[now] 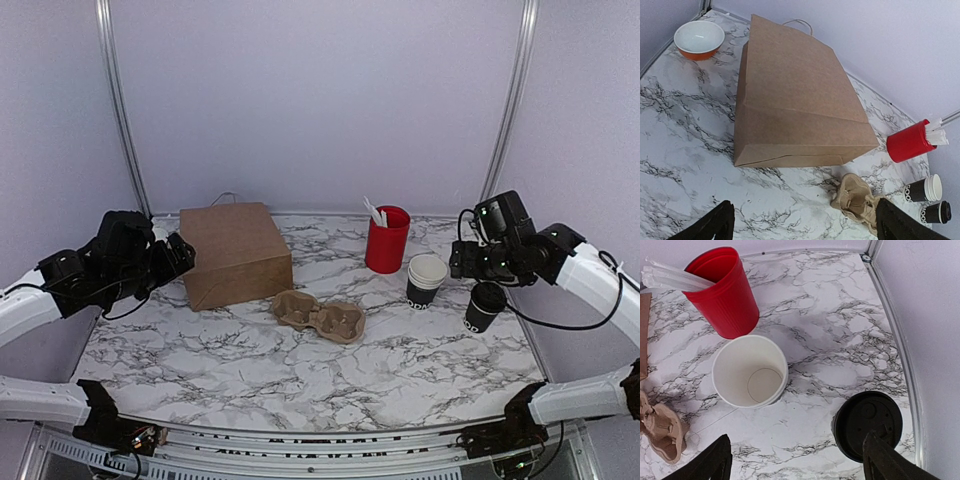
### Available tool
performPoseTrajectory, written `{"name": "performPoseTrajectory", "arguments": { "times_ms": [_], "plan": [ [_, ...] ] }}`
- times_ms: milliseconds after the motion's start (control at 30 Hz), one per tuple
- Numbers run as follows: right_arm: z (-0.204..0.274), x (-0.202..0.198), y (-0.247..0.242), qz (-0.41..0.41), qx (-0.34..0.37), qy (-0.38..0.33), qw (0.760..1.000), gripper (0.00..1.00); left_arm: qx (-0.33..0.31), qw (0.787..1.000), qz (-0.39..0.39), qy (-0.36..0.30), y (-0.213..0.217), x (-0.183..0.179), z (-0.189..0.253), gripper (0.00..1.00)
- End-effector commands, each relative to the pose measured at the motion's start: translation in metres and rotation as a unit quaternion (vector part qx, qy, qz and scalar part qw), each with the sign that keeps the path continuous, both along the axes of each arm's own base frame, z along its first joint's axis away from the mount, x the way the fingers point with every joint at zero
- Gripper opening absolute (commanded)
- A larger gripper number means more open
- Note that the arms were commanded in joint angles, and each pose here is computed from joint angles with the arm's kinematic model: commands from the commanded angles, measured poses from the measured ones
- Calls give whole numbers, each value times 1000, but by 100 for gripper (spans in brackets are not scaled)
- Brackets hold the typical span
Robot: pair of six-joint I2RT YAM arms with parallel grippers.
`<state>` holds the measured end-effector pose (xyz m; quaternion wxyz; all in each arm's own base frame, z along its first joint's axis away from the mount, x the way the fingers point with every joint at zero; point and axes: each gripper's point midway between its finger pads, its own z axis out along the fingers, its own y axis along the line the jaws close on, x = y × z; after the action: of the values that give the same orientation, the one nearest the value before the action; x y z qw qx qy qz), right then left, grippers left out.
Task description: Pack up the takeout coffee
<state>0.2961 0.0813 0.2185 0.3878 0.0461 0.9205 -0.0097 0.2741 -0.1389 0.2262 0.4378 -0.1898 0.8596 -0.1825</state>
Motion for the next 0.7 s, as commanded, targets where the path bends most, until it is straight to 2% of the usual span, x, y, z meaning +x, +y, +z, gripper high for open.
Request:
{"name": "performPoseTrajectory", "arguments": {
  "times_ms": [0,67,267,400,667],
  "plan": [
    [24,11,26,35,38,-34,998,87,35,998,48,5,29,20,6,98],
    [29,11,35,51,47,-39,997,87,38,998,48,16,34,31,2,95],
    [40,11,54,83,61,-50,993,87,17,998,20,57,44,67,-20,76],
    [40,9,61,93,68,-53,992,87,26,998,20,57,52,93,-23,64],
    [41,7,70,108,88,-55,989,86,17,999,43,27,82,160,-26,60]
  ]
}}
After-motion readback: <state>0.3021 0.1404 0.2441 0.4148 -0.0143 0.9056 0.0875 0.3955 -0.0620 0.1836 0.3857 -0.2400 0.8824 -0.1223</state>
